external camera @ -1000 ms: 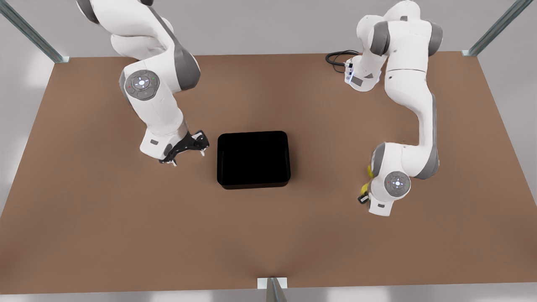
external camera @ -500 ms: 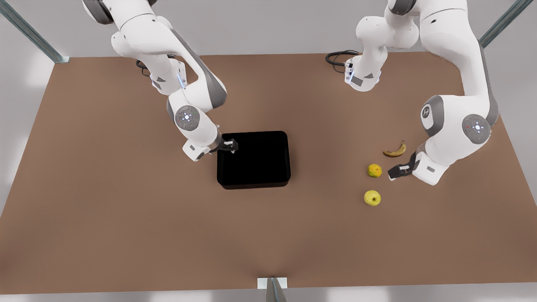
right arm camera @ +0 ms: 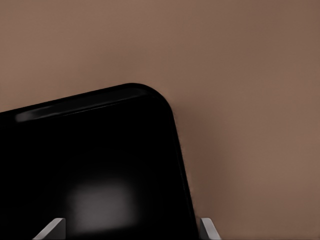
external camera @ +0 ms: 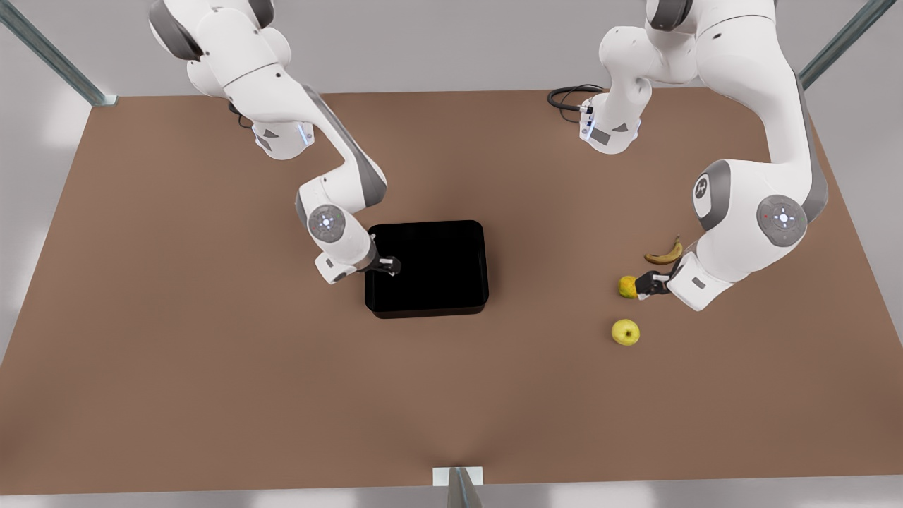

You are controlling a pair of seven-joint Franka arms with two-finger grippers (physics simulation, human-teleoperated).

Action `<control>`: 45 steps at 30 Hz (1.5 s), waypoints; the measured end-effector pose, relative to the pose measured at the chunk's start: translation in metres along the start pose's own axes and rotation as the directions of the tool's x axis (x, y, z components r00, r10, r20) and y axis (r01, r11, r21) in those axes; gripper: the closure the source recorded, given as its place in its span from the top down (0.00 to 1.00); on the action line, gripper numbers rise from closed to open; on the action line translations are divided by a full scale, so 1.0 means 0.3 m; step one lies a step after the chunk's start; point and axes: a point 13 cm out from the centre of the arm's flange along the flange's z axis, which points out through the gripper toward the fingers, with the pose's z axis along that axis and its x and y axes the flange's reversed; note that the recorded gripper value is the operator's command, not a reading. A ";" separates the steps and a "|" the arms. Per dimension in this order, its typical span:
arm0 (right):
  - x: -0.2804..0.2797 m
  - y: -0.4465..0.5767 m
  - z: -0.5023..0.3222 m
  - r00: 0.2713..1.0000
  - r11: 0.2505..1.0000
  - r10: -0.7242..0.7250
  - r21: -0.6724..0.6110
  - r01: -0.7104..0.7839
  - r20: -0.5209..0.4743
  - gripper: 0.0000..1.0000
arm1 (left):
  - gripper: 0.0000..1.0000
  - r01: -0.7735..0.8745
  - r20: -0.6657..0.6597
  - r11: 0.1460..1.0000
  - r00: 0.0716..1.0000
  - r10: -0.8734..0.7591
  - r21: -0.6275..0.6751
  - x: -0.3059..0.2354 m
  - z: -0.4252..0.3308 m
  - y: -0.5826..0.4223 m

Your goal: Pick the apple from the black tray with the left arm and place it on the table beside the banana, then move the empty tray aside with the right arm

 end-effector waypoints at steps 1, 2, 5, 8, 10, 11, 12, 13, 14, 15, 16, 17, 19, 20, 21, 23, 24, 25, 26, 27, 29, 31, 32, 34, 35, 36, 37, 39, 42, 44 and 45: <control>0.004 -0.009 0.018 1.000 1.000 0.000 0.001 0.000 0.002 1.00 | 1.00 -0.006 -0.002 1.000 1.000 0.006 -0.001 0.002 0.001 0.000; 0.003 -0.014 0.029 1.000 1.000 -0.001 0.000 0.001 0.006 1.00 | 1.00 -0.012 -0.004 1.000 1.000 0.012 -0.001 0.003 0.001 0.000; -0.011 -0.021 0.049 1.000 1.000 -0.011 -0.005 0.011 0.018 1.00 | 1.00 -0.028 -0.009 1.000 1.000 0.028 -0.002 0.007 0.003 0.001; -0.031 -0.049 0.084 0.999 1.000 -0.024 -0.003 0.024 0.024 1.00 | 1.00 -0.042 -0.011 0.999 0.999 0.042 -0.002 0.009 0.003 0.000; -0.038 -0.067 0.107 0.999 0.999 -0.042 -0.001 0.042 0.025 1.00 | 1.00 -0.050 -0.012 0.999 0.999 0.050 -0.003 0.010 0.004 -0.001; -0.040 -0.074 0.121 0.998 0.999 -0.052 0.001 0.052 0.024 1.00 | 1.00 -0.054 -0.012 0.999 0.998 0.054 -0.003 0.010 0.004 -0.001; -0.041 -0.078 0.135 0.998 0.998 -0.064 0.003 0.064 0.023 1.00 | 1.00 -0.057 -0.013 0.998 0.998 0.057 -0.003 0.010 0.004 0.000; -0.040 -0.082 0.148 0.997 0.997 -0.076 0.006 0.076 0.020 0.99 | 1.00 -0.060 -0.013 0.998 0.998 0.060 -0.003 0.010 0.004 0.001; -0.035 -0.089 0.164 0.996 0.996 -0.088 0.010 0.088 0.015 0.99 | 1.00 -0.063 -0.013 0.998 0.998 0.063 -0.003 0.010 0.004 0.002; -0.027 -0.095 0.180 0.995 0.995 -0.099 0.014 0.098 0.009 0.97 | 1.00 -0.066 -0.013 0.998 0.998 0.066 -0.004 0.010 0.004 0.002; -0.022 -0.101 0.195 0.994 0.994 -0.108 0.017 0.108 0.003 0.91 | 1.00 -0.068 -0.013 0.998 0.998 0.068 -0.003 0.010 0.004 0.002; -0.019 -0.104 0.205 0.993 0.993 -0.117 0.018 0.117 0.000 0.79 | 1.00 -0.071 -0.013 0.997 0.997 0.071 -0.004 0.010 0.004 0.002; -0.018 -0.105 0.212 0.991 0.991 -0.134 0.017 0.134 -0.002 0.62 | 1.00 -0.076 -0.013 0.997 0.997 0.075 -0.003 0.010 0.004 0.002; -0.018 -0.104 0.212 0.990 0.990 -0.142 0.016 0.142 -0.003 0.59 | 1.00 -0.078 -0.013 0.997 0.997 0.078 -0.003 0.010 0.004 0.001; -0.018 -0.104 0.211 0.989 0.989 -0.149 0.015 0.149 -0.003 0.55 | 1.00 -0.080 -0.013 0.997 0.997 0.080 -0.004 0.010 0.004 0.002; -0.019 -0.105 0.209 0.987 0.987 -0.162 0.015 0.162 -0.003 0.44 | 1.00 -0.083 -0.013 0.997 0.996 0.083 -0.003 0.010 0.004 0.002; -0.020 -0.104 0.207 0.986 0.986 -0.168 0.014 0.168 -0.003 0.39 | 1.00 -0.085 -0.013 0.996 0.996 0.085 -0.003 0.011 0.004 0.001; -0.021 -0.102 0.202 0.985 0.985 -0.174 0.013 0.174 -0.003 0.33 | 1.00 -0.087 -0.013 0.996 0.996 0.087 -0.003 0.011 0.004 0.001; -0.021 -0.100 0.195 0.984 0.983 -0.180 0.012 0.181 -0.004 0.29 | 1.00 -0.088 -0.013 0.996 0.996 0.088 -0.003 0.011 0.004 0.001; -0.019 -0.100 0.192 0.982 0.982 -0.186 0.013 0.186 -0.007 0.26 | 1.00 -0.090 -0.013 0.996 0.996 0.090 -0.003 0.011 0.004 0.000; -0.016 -0.099 0.185 0.980 0.980 -0.197 0.013 0.197 -0.011 0.20 | 1.00 -0.093 -0.014 0.996 0.996 0.093 -0.003 0.011 0.004 -0.001; -0.013 -0.099 0.182 0.978 0.978 -0.207 0.013 0.207 -0.016 0.14 | 1.00 -0.096 -0.014 0.995 0.995 0.096 -0.003 0.011 0.004 -0.002; -0.011 -0.099 0.182 0.977 0.977 -0.212 0.012 0.213 -0.019 0.14 | 1.00 -0.097 -0.014 0.995 0.995 0.097 -0.003 0.011 0.004 -0.003; -0.011 -0.095 0.177 0.975 0.975 -0.223 0.009 0.223 -0.021 0.11 | 1.00 -0.099 -0.014 0.995 0.995 0.099 -0.003 0.011 0.004 -0.002; -0.016 -0.086 0.155 0.973 0.973 -0.230 0.004 0.230 -0.016 0.11 | 1.00 -0.100 -0.014 0.995 0.995 0.099 -0.003 0.011 0.004 -0.001; -0.027 -0.070 0.111 0.971 0.971 -0.238 -0.003 0.238 -0.006 0.11 | 1.00 -0.101 -0.014 0.995 0.995 0.101 -0.003 0.011 0.004 -0.002; -0.048 -0.061 0.045 0.970 0.970 -0.242 -0.012 0.242 0.009 0.10 | 1.00 -0.102 -0.014 0.995 0.995 0.102 -0.003 0.011 0.004 -0.002; -0.099 -0.084 -0.078 0.971 0.971 -0.237 -0.017 0.238 0.025 0.09 | 1.00 -0.103 -0.014 0.995 0.995 0.103 -0.003 0.011 0.004 -0.002; -0.162 -0.171 -0.217 0.975 0.975 -0.223 -0.007 0.223 0.013 0.08 | 1.00 -0.105 -0.014 0.995 0.994 0.105 -0.003 0.011 0.004 -0.001; -0.219 -0.261 -0.295 0.979 0.979 -0.205 0.007 0.205 -0.004 0.08 | 1.00 -0.106 -0.014 0.994 0.994 0.106 -0.003 0.011 0.004 -0.001; -0.242 -0.320 -0.318 0.981 0.981 -0.193 0.016 0.193 -0.018 0.08 | 1.00 -0.107 -0.013 0.994 0.994 0.107 -0.004 0.011 0.004 -0.002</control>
